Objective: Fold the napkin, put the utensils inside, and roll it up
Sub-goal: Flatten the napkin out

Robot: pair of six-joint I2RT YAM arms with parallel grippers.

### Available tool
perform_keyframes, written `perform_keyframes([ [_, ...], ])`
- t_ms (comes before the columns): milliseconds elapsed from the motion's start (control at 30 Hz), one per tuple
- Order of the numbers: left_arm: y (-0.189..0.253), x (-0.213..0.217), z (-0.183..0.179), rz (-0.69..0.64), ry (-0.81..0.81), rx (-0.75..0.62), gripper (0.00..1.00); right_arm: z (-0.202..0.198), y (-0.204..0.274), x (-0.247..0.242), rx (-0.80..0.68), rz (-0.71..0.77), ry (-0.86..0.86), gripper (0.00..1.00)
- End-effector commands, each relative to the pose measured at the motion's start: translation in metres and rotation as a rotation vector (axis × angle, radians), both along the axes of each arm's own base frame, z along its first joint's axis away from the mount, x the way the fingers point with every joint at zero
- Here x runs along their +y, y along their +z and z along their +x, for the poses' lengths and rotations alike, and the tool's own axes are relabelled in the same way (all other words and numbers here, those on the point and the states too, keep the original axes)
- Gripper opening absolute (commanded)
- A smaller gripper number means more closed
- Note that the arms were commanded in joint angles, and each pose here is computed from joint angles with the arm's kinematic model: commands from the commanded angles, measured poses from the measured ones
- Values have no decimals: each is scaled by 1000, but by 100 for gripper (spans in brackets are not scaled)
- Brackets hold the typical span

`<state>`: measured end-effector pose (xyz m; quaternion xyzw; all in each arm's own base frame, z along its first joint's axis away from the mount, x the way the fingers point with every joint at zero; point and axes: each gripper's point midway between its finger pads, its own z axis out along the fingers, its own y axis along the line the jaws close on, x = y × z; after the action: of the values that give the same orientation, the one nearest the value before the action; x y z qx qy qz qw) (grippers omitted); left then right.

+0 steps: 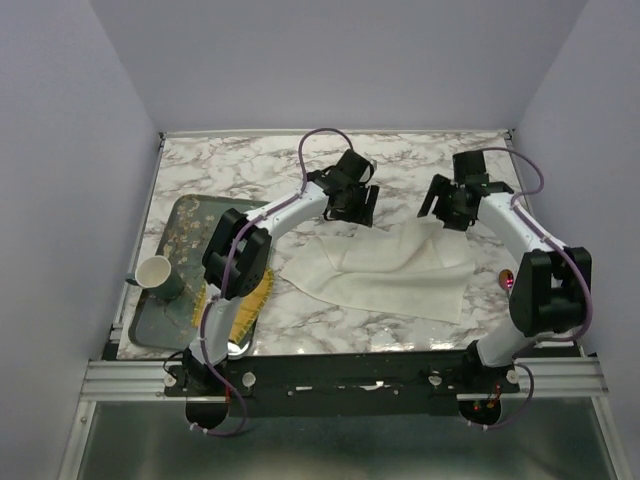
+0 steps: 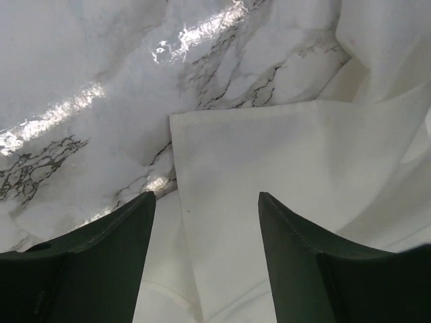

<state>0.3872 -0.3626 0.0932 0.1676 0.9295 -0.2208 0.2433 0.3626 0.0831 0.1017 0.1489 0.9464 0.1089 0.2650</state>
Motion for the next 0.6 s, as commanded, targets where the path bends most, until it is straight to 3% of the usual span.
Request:
perform_keyframes([
  [0,-7,19,25,130,74,-87,68,41,7,-39,-8,-100,-134,80],
  [67,-18,15,27,149,59,-86,62,59,0,-56,-1,-153,-175,79],
  [233,-42,6,33,170,61,-70,61,85,-22,-90,62,-248,-201,69],
  [333,-56,0,32,164,60,-43,62,99,-30,-105,61,-312,-210,68],
  [567,-64,-4,33,206,69,-73,58,119,-40,-116,80,-304,-176,69],
])
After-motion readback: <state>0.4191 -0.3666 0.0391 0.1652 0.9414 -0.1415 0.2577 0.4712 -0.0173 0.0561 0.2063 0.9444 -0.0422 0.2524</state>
